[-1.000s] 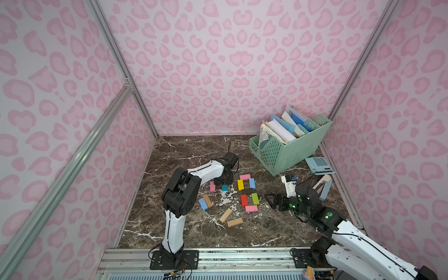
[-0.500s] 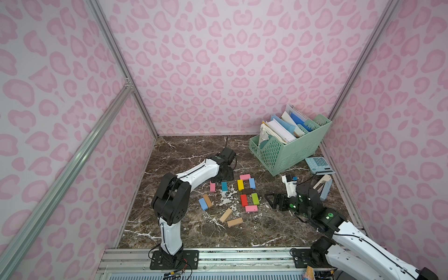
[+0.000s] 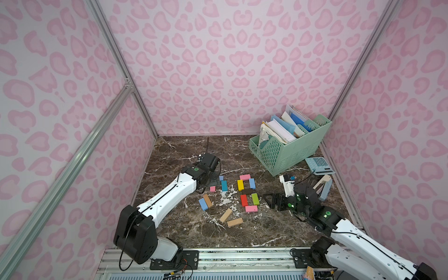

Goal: Assemble the number 8 with building blocks
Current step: Pick up the building block from the center of the board, then place the building block at the center of the board.

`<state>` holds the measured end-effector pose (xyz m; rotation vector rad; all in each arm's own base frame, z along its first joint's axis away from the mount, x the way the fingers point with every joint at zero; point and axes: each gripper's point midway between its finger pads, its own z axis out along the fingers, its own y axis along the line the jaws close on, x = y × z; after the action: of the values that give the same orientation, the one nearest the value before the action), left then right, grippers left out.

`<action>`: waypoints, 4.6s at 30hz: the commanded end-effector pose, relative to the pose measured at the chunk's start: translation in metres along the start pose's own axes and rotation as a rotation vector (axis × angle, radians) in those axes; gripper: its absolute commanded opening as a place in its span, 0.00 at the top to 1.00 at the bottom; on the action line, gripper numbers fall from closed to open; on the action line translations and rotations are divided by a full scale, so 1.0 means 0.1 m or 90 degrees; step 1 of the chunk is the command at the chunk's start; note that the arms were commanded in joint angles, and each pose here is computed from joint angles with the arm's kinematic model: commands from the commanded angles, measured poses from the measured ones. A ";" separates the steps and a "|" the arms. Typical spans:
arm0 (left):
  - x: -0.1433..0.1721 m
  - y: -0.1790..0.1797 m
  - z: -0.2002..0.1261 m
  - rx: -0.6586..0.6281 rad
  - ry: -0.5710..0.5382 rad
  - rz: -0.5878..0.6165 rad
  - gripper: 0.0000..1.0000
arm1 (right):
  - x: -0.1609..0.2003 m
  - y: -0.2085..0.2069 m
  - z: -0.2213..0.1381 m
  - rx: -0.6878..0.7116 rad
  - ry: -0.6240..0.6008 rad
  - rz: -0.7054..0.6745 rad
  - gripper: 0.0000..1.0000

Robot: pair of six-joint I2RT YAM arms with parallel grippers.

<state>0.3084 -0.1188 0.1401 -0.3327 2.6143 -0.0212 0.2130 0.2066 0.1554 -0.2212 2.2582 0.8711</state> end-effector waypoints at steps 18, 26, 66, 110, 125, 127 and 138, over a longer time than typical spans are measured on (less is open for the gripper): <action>0.71 0.45 0.17 -0.010 0.094 -0.125 0.15 | 0.25 0.64 0.46 -0.027 0.086 -0.145 0.10; 0.81 0.41 0.29 0.004 0.123 -0.125 0.18 | 0.41 0.79 0.59 -0.029 0.132 -0.196 0.09; 1.02 0.50 0.77 -0.046 0.184 -0.163 0.57 | 0.58 0.88 0.69 -0.022 0.172 -0.230 0.09; 0.67 0.50 0.39 -0.037 0.118 -0.111 0.93 | 0.60 0.91 0.70 -0.035 0.172 -0.224 0.09; 0.69 -0.53 0.35 0.048 0.199 0.220 0.91 | 0.16 0.62 0.15 0.009 0.013 -0.166 0.08; 0.76 -0.61 0.43 0.041 0.215 0.256 0.91 | 0.12 0.55 0.06 0.018 -0.011 -0.153 0.07; 1.02 -0.71 0.80 0.020 0.276 0.306 0.88 | 0.01 0.42 -0.16 0.000 -0.080 -0.120 0.07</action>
<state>0.2807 -0.2092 0.0322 0.3160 3.0253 0.0159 0.1856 0.2295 0.1818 -0.3645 2.1058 0.7693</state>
